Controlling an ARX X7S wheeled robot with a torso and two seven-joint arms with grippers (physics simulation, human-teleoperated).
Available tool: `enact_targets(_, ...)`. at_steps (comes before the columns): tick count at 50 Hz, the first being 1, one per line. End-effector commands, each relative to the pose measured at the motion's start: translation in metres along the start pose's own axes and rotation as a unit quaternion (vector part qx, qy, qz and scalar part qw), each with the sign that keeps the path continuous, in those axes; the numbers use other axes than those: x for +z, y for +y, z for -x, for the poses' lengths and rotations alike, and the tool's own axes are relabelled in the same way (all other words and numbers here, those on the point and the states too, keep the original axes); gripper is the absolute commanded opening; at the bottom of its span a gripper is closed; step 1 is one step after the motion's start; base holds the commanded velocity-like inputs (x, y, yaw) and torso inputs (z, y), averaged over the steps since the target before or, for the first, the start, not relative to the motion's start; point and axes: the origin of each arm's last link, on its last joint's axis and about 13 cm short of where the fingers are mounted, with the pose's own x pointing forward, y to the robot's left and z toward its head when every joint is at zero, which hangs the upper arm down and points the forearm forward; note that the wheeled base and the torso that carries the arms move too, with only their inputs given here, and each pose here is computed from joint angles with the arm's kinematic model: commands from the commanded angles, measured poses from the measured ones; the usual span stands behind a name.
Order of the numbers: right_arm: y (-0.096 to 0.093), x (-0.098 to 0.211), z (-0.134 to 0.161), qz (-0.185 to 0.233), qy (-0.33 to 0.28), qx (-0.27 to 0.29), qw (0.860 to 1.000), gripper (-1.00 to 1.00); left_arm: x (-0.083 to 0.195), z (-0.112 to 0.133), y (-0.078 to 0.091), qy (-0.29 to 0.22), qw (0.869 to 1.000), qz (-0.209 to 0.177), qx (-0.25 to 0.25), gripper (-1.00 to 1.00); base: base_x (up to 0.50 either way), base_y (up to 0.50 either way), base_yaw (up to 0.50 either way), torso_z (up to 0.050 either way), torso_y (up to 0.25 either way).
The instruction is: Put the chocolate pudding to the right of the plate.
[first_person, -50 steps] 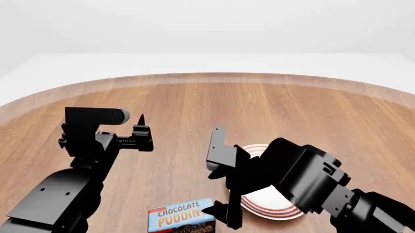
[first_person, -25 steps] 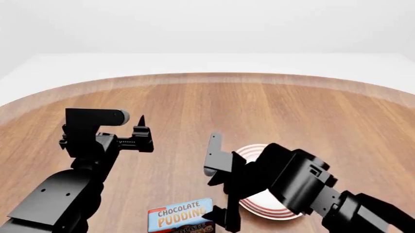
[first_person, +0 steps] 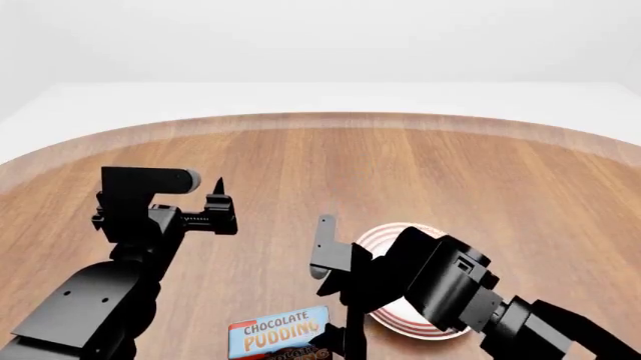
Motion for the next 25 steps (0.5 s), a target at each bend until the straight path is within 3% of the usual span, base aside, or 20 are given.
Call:
enact_targets(1, -0.001, -0.005, -0.011, -0.002, 0.006, 0.017, 1.0, 1.0, 0.0, 0.0, 0.0, -0.001, 1.0, 0.0, 0.0, 1.0, 0.0, 0.0, 0.0, 0.0, 0.0)
enact_targets(25, -0.001, -0.021, -0.029, -0.015, 0.024, 0.044, 0.999, 1.0, 0.0, 0.0, -0.001, 0.0, 1.0, -0.002, -0.001, 1.0, 0.0, 0.0, 0.0, 0.0, 0.0)
